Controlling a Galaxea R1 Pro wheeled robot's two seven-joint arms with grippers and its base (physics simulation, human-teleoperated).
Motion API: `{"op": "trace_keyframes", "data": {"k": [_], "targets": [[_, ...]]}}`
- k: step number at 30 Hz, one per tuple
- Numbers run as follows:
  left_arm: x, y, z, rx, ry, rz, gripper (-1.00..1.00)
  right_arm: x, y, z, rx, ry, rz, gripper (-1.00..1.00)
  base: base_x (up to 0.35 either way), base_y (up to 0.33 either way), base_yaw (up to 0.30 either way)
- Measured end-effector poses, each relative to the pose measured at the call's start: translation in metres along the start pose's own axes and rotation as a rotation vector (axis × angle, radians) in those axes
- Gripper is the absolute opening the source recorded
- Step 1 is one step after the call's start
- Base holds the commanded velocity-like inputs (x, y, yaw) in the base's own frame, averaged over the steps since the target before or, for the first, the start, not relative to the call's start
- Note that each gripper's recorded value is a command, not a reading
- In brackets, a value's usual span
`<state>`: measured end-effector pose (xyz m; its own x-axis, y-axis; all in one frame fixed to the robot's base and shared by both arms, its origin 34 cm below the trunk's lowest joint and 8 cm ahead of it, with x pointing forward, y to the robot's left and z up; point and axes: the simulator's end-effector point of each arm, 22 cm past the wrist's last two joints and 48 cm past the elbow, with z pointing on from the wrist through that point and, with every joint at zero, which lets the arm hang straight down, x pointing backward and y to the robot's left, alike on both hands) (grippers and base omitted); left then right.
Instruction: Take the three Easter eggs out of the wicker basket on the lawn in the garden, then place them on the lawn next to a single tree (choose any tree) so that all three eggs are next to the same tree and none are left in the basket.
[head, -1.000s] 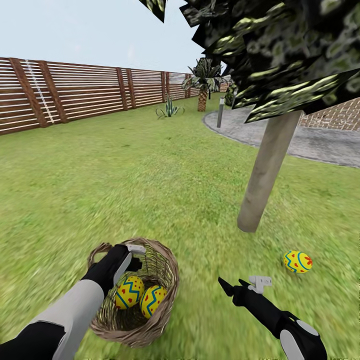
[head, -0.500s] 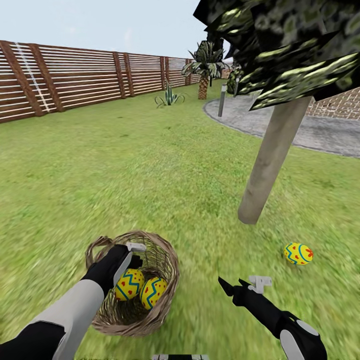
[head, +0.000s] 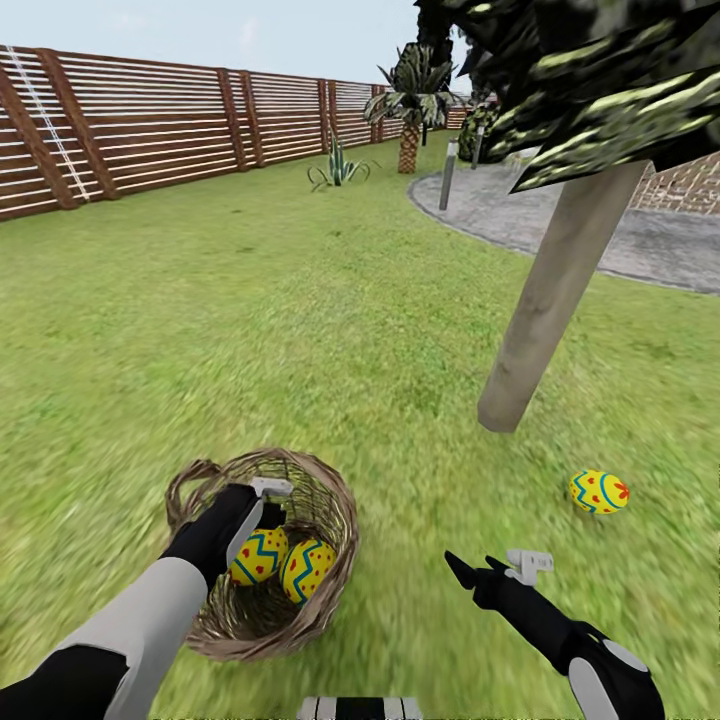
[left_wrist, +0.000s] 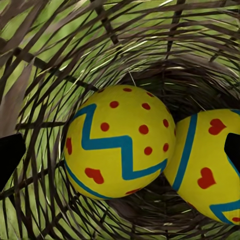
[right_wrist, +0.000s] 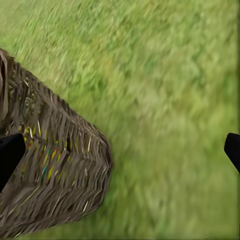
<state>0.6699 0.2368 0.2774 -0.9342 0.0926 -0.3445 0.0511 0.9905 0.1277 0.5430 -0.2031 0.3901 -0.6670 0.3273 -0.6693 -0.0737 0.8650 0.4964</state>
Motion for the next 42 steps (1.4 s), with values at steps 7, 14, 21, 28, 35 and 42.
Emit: {"op": "trace_keyframes", "data": {"k": [7, 14, 21, 28, 35, 42], "targets": [[0.008, -0.002, 0.013, 0.001, 0.019, 0.002, 1.00, 0.008, -0.013, 0.003, 0.021, 0.019, 0.014, 1.00, 0.000, 0.000, 0.000], [0.020, -0.003, 0.026, 0.002, 0.045, 0.003, 1.00, 0.019, -0.022, 0.007, 0.035, 0.041, 0.027, 1.00, 0.000, 0.000, 0.000], [0.033, -0.005, 0.039, 0.003, 0.073, 0.006, 1.00, 0.031, -0.028, 0.012, 0.045, 0.065, 0.039, 1.00, 0.000, 0.000, 0.000], [0.034, -0.004, 0.040, 0.001, 0.072, 0.006, 1.00, 0.031, -0.028, 0.012, 0.045, 0.066, 0.039, 1.00, 0.000, 0.000, 0.000], [0.030, -0.003, 0.040, -0.002, 0.055, -0.001, 1.00, 0.031, -0.028, 0.012, 0.044, 0.067, 0.039, 1.00, 0.000, 0.000, 0.000], [0.021, 0.008, 0.037, -0.051, 0.031, -0.004, 1.00, 0.031, -0.028, 0.012, 0.044, 0.067, 0.039, 1.00, 0.000, 0.000, 0.000]]}}
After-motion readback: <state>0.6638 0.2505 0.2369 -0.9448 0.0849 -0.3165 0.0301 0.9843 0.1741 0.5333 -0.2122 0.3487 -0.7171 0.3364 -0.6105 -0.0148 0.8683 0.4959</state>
